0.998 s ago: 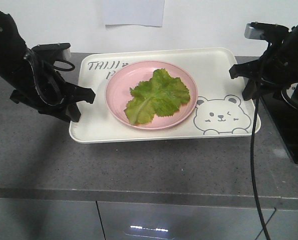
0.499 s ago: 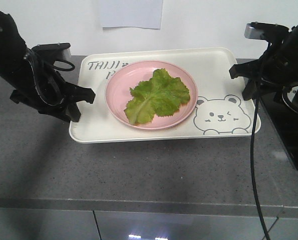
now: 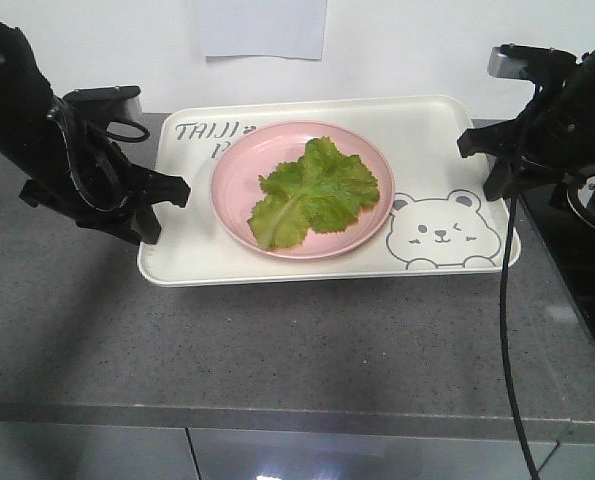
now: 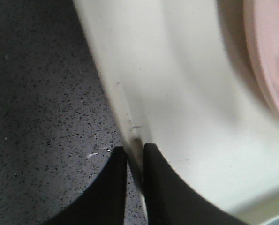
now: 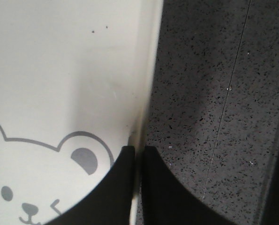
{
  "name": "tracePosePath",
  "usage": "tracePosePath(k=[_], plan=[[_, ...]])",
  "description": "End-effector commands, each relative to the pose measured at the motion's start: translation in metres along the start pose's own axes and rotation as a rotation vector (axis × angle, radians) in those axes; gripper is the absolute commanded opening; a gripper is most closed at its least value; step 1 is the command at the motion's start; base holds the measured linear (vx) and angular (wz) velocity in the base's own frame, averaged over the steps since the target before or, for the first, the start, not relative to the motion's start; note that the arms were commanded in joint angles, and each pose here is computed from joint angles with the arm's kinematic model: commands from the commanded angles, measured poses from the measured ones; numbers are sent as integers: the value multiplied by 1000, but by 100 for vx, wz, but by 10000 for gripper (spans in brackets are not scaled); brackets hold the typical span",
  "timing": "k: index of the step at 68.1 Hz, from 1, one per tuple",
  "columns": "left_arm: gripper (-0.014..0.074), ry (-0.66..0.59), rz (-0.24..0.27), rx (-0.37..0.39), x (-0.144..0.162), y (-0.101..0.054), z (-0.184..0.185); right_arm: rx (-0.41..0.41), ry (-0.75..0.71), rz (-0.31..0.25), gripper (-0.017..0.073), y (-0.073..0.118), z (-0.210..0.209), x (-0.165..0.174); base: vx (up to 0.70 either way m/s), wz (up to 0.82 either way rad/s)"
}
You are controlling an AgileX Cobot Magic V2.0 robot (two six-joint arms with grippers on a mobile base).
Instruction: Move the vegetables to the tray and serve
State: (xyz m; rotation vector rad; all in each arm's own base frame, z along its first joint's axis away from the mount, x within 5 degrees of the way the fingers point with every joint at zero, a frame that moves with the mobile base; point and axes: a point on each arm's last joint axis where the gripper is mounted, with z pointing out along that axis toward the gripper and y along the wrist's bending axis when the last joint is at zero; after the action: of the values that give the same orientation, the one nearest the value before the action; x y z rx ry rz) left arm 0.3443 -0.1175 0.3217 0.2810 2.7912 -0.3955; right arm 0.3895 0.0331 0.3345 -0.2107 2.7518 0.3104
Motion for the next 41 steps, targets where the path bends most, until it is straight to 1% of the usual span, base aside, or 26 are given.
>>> tracePosePath(k=[1, 41], plan=[[-6, -137, 31, 115, -4, -23, -32, -106, -67, -30, -6, 23, -31, 1, 0, 0], [-6, -137, 31, 115, -4, -23, -32, -106, -67, -30, -6, 23, -31, 1, 1, -1]])
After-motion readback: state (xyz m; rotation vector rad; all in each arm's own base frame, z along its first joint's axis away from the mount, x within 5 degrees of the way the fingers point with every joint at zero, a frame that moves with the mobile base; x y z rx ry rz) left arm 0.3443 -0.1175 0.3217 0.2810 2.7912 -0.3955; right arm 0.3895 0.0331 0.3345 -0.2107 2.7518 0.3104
